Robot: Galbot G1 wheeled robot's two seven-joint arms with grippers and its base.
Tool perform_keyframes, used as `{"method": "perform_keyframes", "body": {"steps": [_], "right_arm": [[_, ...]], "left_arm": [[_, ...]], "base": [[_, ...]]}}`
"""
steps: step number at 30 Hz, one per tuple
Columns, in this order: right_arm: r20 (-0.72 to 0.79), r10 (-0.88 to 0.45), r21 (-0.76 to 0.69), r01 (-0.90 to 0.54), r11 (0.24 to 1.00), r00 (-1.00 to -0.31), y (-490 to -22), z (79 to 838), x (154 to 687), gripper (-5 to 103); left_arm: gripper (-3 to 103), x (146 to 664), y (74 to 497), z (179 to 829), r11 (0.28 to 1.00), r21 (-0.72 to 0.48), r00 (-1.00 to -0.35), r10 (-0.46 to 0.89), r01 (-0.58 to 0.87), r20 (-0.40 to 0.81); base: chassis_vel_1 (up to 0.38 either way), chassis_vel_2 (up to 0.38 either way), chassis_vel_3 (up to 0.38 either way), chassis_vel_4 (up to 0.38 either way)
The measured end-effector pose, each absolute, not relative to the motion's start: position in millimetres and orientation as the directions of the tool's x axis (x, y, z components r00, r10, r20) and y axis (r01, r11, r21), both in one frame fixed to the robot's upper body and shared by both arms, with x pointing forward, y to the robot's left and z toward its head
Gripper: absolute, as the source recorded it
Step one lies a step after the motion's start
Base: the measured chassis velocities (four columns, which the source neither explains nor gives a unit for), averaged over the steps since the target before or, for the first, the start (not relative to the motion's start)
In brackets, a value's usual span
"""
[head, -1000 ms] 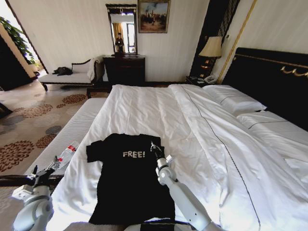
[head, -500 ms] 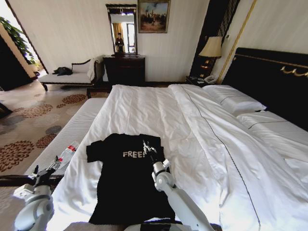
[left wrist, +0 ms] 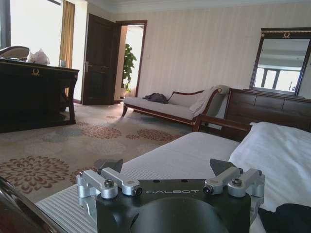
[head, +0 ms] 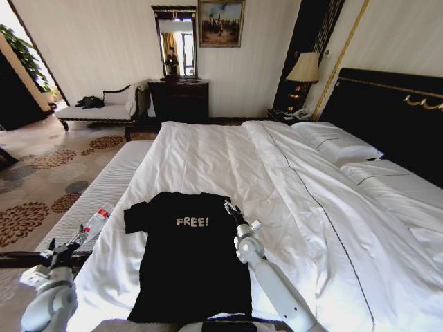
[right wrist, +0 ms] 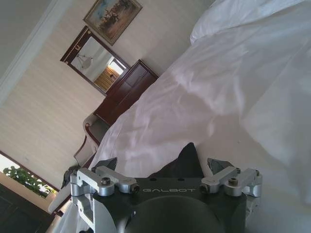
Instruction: Fold the clothes on the bed.
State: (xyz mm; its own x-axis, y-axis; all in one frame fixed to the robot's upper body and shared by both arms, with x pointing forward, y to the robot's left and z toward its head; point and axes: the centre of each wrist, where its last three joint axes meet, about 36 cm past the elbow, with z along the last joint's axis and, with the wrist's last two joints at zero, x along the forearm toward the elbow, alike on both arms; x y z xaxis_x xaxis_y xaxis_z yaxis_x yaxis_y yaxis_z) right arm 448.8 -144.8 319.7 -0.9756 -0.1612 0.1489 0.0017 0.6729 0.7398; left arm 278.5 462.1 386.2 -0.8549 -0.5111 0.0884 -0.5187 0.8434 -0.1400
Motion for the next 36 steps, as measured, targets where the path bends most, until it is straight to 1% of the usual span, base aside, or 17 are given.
{"method": "perform_keyframes", "body": {"steps": [8, 15, 20, 26, 28, 30, 31, 32, 34, 36], "right_arm": [[0.141, -0.217, 0.755, -0.037, 0.655, -0.966, -128, 320, 424, 100], [0.116, -0.288, 0.776, -0.094, 0.623, -0.951, -116, 323, 384, 100], [0.129, -0.307, 0.775, -0.098, 0.625, -0.943, -116, 319, 362, 100], [0.123, -0.295, 0.763, -0.100, 0.639, -0.947, -123, 319, 359, 100], [0.097, -0.277, 0.750, -0.113, 0.652, -0.956, -128, 323, 367, 100], [0.082, -0.250, 0.719, -0.116, 0.686, -0.965, -133, 330, 377, 100], [0.088, -0.232, 0.685, -0.111, 0.720, -0.969, -137, 332, 381, 100], [0.088, -0.232, 0.685, -0.111, 0.720, -0.969, -137, 332, 381, 100], [0.094, -0.190, 0.553, -0.108, 0.826, -0.977, -147, 326, 389, 100], [0.090, -0.176, 0.446, -0.118, 0.887, -0.980, -157, 320, 392, 100]], "left_arm": [[100, 277, 461, 384, 0.841, -0.141, -0.853, -0.515, -0.522, 0.088], [100, 276, 462, 382, 0.838, -0.142, -0.850, -0.519, -0.527, 0.088], [100, 277, 460, 382, 0.839, -0.143, -0.851, -0.517, -0.525, 0.087], [100, 276, 461, 383, 0.839, -0.141, -0.851, -0.518, -0.525, 0.084], [100, 276, 461, 384, 0.840, -0.140, -0.851, -0.518, -0.525, 0.083], [100, 275, 461, 384, 0.839, -0.140, -0.851, -0.519, -0.525, 0.084], [100, 275, 461, 384, 0.839, -0.140, -0.850, -0.520, -0.526, 0.083], [100, 275, 461, 384, 0.839, -0.140, -0.850, -0.520, -0.526, 0.083], [100, 274, 461, 384, 0.838, -0.139, -0.850, -0.521, -0.528, 0.081], [100, 274, 462, 384, 0.837, -0.139, -0.849, -0.523, -0.529, 0.080]], "base": [[0.000, 0.000, 0.000, 0.000], [0.000, 0.000, 0.000, 0.000], [0.000, 0.000, 0.000, 0.000], [0.000, 0.000, 0.000, 0.000], [0.000, 0.000, 0.000, 0.000], [0.000, 0.000, 0.000, 0.000], [0.000, 0.000, 0.000, 0.000], [0.000, 0.000, 0.000, 0.000], [0.000, 0.000, 0.000, 0.000], [0.000, 0.000, 0.000, 0.000]]}}
